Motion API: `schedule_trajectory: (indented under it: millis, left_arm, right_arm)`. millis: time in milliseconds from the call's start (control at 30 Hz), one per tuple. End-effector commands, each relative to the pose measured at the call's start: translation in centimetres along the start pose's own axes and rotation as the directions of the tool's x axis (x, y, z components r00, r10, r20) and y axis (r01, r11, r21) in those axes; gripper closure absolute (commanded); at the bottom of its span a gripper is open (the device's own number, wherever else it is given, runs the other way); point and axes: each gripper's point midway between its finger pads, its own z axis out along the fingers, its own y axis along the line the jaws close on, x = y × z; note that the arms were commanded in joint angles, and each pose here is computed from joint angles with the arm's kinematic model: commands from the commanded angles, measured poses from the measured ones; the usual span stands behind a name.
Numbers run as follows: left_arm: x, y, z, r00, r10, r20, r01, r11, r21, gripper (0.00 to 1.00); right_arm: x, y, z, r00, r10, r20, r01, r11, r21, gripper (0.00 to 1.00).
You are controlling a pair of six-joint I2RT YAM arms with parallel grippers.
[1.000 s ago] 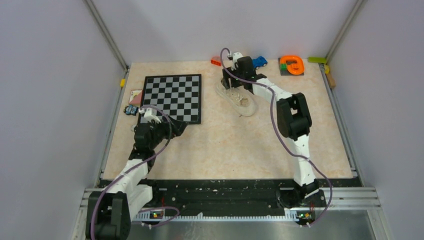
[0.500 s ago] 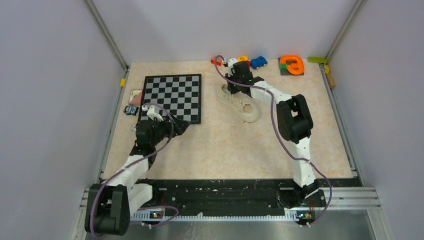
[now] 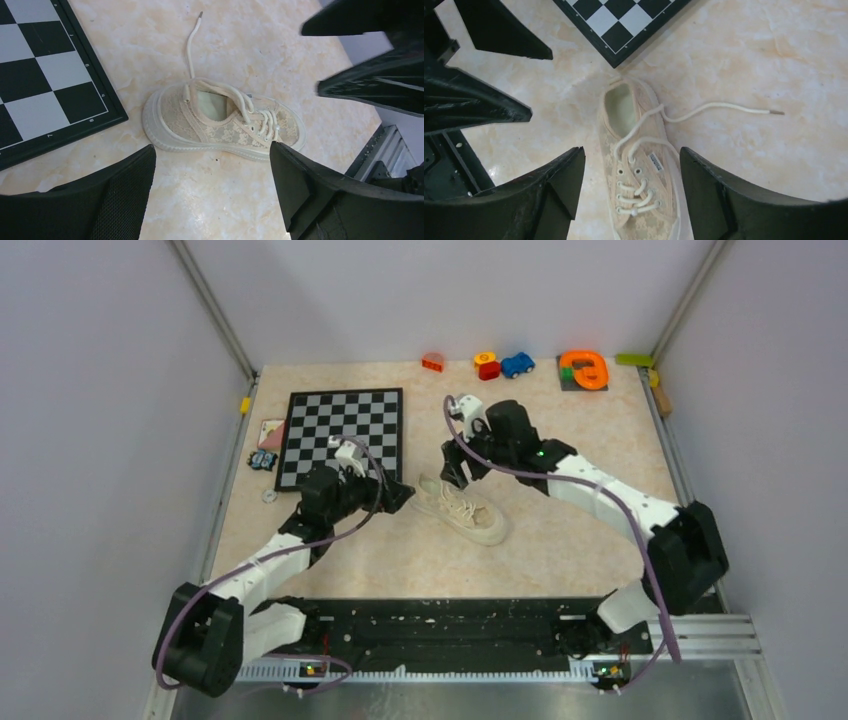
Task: Tie the shoes
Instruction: Move the shoe to the center of the board, then adjust the shoe at the center of the board.
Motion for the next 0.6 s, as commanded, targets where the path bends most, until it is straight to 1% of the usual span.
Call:
schedule_trajectory:
  millis: [0,33,100,167,233,300,333,433,467,533,567]
  left_arm:
    - [-1.1,0.3,1.5,0.999,0.038,-0.017,-0.039,0.999,-0.028,0.13]
    - [-1.2,0.3,1.9,0.999,0.034,-0.031,-0.035,0.999,-0.029,0.15]
    - [-1.3,0.6,2.7,0.997,0.027,-0.073,-0.030,0.998,-0.051,0.18]
    - [-2.5,0.7,3.5,0.995,0.042,-0.094,-0.049,0.996,-0.077,0.18]
    - [-3.2,1.8,4.2,0.990,0.056,-0.128,-0.074,0.987,-0.144,0.18]
    - [-4.1,2.6,5.1,0.985,0.066,-0.159,-0.095,0.978,-0.185,0.18]
    - [-3.5,3.0,5.6,0.977,0.054,-0.207,-0.095,0.976,-0.195,0.18]
    - [-3.1,3.3,7.1,0.964,0.022,-0.266,-0.076,0.978,-0.192,0.20]
    - [-2.9,3.3,7.6,0.960,0.011,-0.281,-0.066,0.981,-0.184,0.23]
    - [-2.3,3.4,8.5,0.950,-0.006,-0.312,-0.048,0.985,-0.163,0.42]
    - [-1.9,3.6,9.0,0.944,-0.023,-0.330,-0.033,0.986,-0.163,0.46]
  right_arm:
    - [-0.1,-0.1,-4.5,0.974,0.201,0.105,-0.210,0.974,0.089,0.22]
    - [0.8,0.1,-5.3,0.964,0.239,0.113,-0.250,0.963,0.102,0.21]
    - [2.8,0.6,-6.9,0.949,0.294,0.116,-0.307,0.945,0.114,0.26]
    - [5.3,1.7,-8.0,0.939,0.332,0.090,-0.341,0.934,0.111,0.28]
    - [7.6,3.3,-8.9,0.931,0.360,0.060,-0.364,0.928,0.082,0.32]
    - [9.6,4.7,-9.4,0.914,0.403,0.032,-0.405,0.913,0.050,0.34]
    - [10.5,5.5,-9.5,0.906,0.422,0.017,-0.422,0.906,0.025,0.36]
    - [13.0,7.2,-9.2,0.878,0.478,-0.031,-0.478,0.878,-0.006,0.43]
    - [13.7,7.6,-9.0,0.871,0.490,-0.045,-0.490,0.871,-0.012,0.44]
    - [14.8,8.1,-8.2,0.863,0.503,-0.052,-0.504,0.864,-0.004,0.46]
    - [15.3,8.1,-7.8,0.858,0.511,-0.054,-0.511,0.859,0.013,0.47]
